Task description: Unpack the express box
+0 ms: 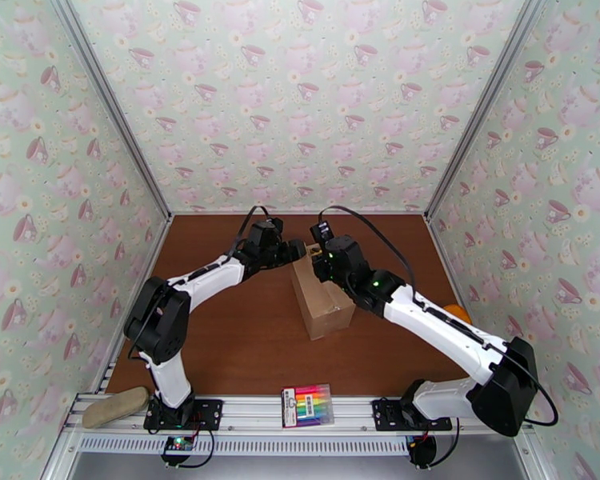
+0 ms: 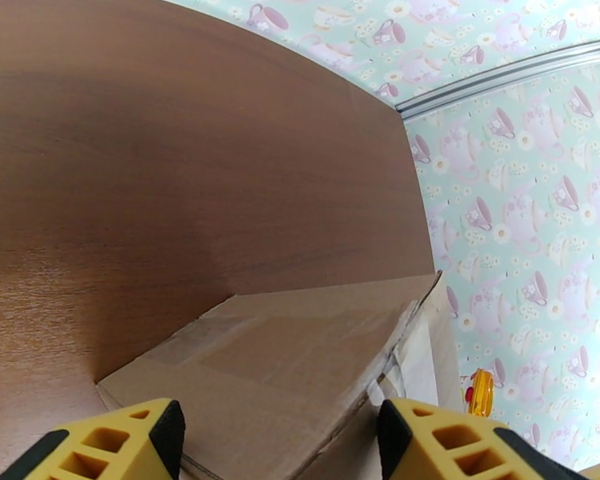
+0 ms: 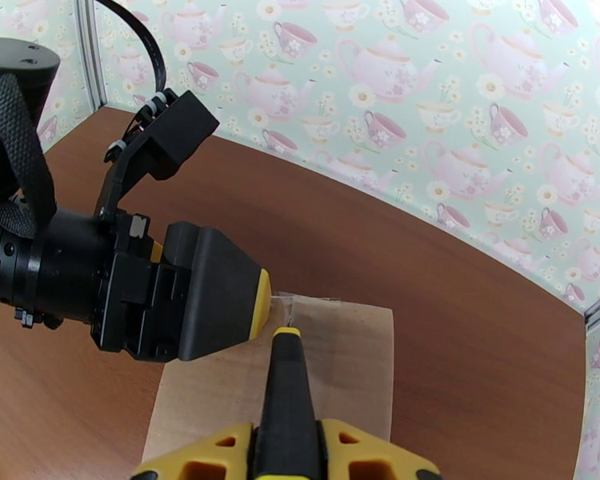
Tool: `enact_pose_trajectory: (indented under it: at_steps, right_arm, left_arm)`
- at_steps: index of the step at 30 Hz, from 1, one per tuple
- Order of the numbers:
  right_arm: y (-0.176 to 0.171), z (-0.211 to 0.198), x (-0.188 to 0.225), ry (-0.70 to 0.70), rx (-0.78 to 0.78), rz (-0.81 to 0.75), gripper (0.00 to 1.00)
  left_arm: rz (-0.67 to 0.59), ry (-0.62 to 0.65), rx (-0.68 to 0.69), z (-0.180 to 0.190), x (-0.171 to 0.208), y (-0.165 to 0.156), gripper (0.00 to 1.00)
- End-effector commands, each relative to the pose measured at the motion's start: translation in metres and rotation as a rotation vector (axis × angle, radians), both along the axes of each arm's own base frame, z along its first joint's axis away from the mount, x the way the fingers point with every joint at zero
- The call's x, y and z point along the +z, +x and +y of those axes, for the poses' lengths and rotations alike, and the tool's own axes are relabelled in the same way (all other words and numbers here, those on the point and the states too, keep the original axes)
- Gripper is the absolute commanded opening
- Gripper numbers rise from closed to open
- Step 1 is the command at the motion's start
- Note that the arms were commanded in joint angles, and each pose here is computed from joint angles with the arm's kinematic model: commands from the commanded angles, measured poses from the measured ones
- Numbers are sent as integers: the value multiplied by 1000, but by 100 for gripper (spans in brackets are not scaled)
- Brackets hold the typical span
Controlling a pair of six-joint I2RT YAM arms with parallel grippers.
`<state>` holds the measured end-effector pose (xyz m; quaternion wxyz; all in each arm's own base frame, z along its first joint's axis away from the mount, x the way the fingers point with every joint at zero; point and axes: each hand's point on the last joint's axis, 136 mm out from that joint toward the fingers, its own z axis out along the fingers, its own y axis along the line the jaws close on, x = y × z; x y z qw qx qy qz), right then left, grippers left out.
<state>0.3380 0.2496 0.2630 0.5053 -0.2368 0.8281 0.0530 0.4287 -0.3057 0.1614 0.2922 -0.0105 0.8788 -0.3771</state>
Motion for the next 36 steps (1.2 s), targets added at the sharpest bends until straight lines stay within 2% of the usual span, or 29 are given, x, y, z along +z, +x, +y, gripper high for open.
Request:
enact_pose_trajectory:
  at_steps: [1,7,17,28,36]
  right_arm:
    - [-15,-2,-12,-32,12,51,0]
    - [-20,-2,-11,-39,11,46,0]
    - [-19,-3,-32,-66,0,77,0]
    - [-30,0,-16,-82,12,49,0]
    - [-35,0,-33,-83,4,84,0]
  left_arm:
    - [67,58,27,2,-22,-2,69]
    - [90,79,38,4,-29,-3,68]
    - [119,89,51,5,-39,-2,68]
    - [142,88,61,4,-45,0,68]
    - [141,107,88,8,-48,4,68]
